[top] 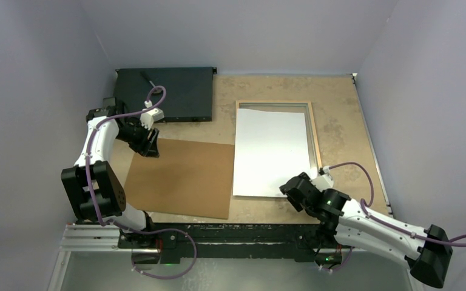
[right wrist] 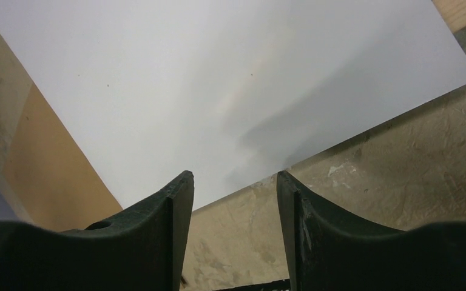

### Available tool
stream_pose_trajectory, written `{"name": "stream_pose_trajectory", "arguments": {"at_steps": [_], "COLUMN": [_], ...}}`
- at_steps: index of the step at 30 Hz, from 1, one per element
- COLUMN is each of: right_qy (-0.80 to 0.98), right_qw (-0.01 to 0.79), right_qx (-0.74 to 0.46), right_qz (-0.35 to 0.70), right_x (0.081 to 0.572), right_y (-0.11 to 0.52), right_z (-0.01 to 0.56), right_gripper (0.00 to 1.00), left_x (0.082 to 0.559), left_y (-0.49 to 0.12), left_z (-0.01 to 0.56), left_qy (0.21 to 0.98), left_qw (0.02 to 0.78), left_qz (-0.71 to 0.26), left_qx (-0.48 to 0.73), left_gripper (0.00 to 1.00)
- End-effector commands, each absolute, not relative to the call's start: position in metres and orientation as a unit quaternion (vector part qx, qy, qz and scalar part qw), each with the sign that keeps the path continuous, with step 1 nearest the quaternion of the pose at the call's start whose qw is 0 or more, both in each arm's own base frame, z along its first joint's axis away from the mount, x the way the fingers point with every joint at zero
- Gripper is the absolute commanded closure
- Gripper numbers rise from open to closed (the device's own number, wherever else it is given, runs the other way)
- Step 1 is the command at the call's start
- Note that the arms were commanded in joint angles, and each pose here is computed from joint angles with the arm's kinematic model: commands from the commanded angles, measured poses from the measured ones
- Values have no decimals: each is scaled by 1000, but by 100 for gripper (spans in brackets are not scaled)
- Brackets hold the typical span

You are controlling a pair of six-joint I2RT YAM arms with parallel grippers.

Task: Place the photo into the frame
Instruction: Turn over the photo from the photo frame.

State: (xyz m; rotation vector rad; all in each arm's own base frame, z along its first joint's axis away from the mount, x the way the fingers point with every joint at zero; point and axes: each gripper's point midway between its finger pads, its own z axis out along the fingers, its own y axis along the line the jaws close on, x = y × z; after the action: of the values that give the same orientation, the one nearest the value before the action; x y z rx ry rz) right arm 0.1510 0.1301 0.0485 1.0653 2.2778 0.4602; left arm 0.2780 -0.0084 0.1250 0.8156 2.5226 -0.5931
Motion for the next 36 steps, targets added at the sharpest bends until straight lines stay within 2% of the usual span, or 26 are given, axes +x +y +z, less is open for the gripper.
{"name": "stream_pose_trajectory", "arguments": {"at_steps": [1, 6, 14, 16, 21, 26, 29, 31, 33, 36], "right_qy": [829, 822, 815, 830, 883, 909, 922, 935, 941, 944], "right_qw": [328, 342, 361, 369, 389, 392, 353, 297, 262, 249], "right_qx": [421, 424, 413, 365, 199, 91, 77, 87, 106, 146], "right_qz": [170, 168, 184, 204, 171, 109, 138, 174, 184, 159], "right_x": [163, 167, 177, 185, 216, 238, 223, 198, 180, 178], "right_y": [119, 116, 122, 142, 196, 230, 241, 244, 234, 202], "right_z": [69, 75, 90, 100, 124, 135, 130, 117, 99, 85], "right_gripper": [47, 54, 57, 53, 31, 30, 29, 25, 22, 18], "left_x": [288, 286, 283, 282, 283, 285, 281, 280, 282, 285], "left_y": [-10, -10, -12, -14, -36, -42, -42, -45, -54, -84], "left_z": [137, 136, 135, 135, 133, 135, 131, 130, 129, 126], "left_qy": [902, 902, 901, 899, 893, 892, 891, 888, 886, 876], "left_qw": [231, 229, 228, 228, 221, 224, 217, 216, 213, 206], "left_qz": [-210, -210, -213, -219, -229, -229, -231, -235, -237, -241], "left_qx": [299, 299, 301, 303, 318, 318, 324, 330, 336, 363], "left_gripper": [53, 53, 53, 53, 53, 53, 53, 52, 52, 52]}}
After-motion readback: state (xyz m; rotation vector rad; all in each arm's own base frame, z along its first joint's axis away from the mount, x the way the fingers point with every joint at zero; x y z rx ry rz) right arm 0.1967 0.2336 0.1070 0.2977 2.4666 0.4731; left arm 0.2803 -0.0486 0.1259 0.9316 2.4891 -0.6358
